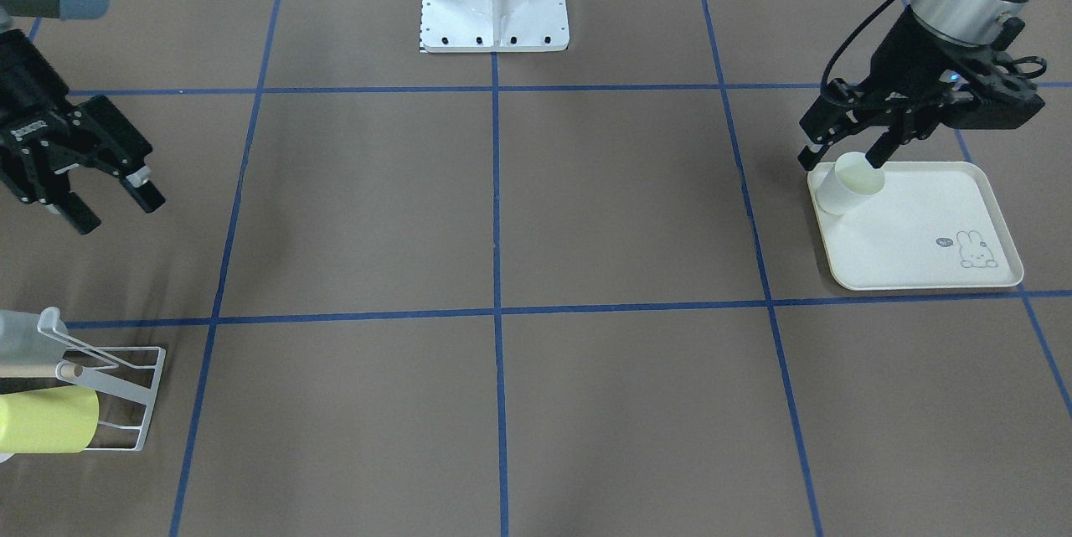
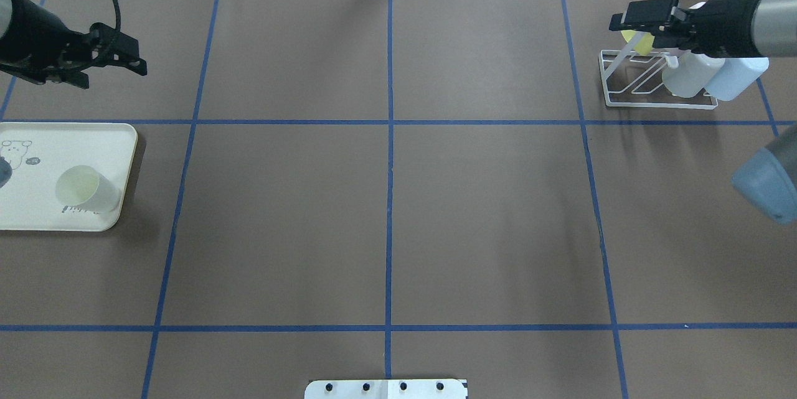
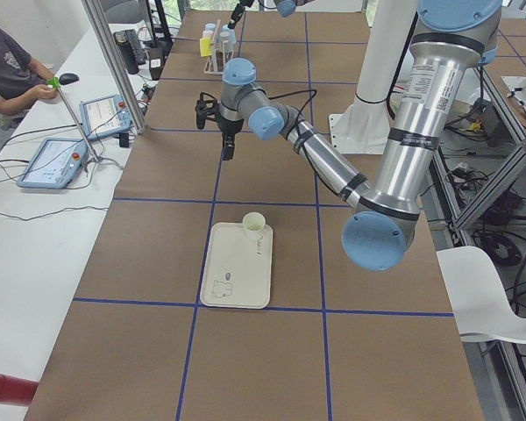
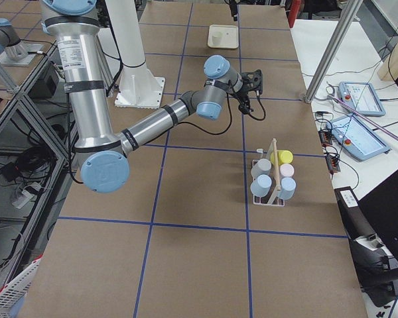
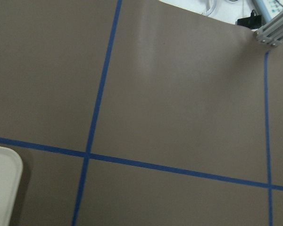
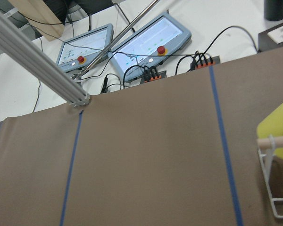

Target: Transfer IKEA cup to right arm and place on rack

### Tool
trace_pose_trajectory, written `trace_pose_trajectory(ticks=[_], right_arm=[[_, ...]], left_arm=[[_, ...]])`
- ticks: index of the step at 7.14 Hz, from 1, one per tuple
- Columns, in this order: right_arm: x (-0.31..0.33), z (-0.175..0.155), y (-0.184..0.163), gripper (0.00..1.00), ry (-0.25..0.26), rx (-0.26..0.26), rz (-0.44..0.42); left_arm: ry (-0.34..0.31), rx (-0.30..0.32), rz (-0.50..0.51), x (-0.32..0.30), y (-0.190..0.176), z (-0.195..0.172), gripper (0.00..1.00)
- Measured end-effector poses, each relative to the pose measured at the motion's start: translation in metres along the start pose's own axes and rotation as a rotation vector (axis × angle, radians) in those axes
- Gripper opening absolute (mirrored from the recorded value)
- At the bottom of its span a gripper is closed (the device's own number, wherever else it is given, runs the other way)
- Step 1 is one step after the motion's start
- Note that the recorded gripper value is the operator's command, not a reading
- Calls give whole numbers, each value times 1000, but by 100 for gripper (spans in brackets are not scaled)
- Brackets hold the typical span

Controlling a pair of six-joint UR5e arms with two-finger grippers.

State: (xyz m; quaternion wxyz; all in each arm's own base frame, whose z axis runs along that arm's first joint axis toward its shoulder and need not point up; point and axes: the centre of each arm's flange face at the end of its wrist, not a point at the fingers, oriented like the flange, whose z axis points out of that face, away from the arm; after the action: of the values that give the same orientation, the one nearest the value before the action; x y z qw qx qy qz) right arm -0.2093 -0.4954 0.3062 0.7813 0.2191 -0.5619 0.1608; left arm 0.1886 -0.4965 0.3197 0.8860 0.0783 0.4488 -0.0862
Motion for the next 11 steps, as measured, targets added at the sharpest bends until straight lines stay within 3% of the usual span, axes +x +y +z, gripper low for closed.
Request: trace_pose_trajectory(ticks=[2, 4, 7, 11], right_arm=[[-42, 32, 51, 100, -34, -3, 43], [-61, 48, 88, 100, -44, 15, 54], [-66, 53, 100, 100, -48, 8, 54], [-68, 54, 103, 100, -52, 3, 52]], left_arm=[[-82, -77, 55, -66, 18, 23, 100], [-98, -81, 35, -106, 37, 39, 100], [-113, -47, 0, -126, 50, 82, 100], [-111, -50, 8, -161, 65, 119, 100]])
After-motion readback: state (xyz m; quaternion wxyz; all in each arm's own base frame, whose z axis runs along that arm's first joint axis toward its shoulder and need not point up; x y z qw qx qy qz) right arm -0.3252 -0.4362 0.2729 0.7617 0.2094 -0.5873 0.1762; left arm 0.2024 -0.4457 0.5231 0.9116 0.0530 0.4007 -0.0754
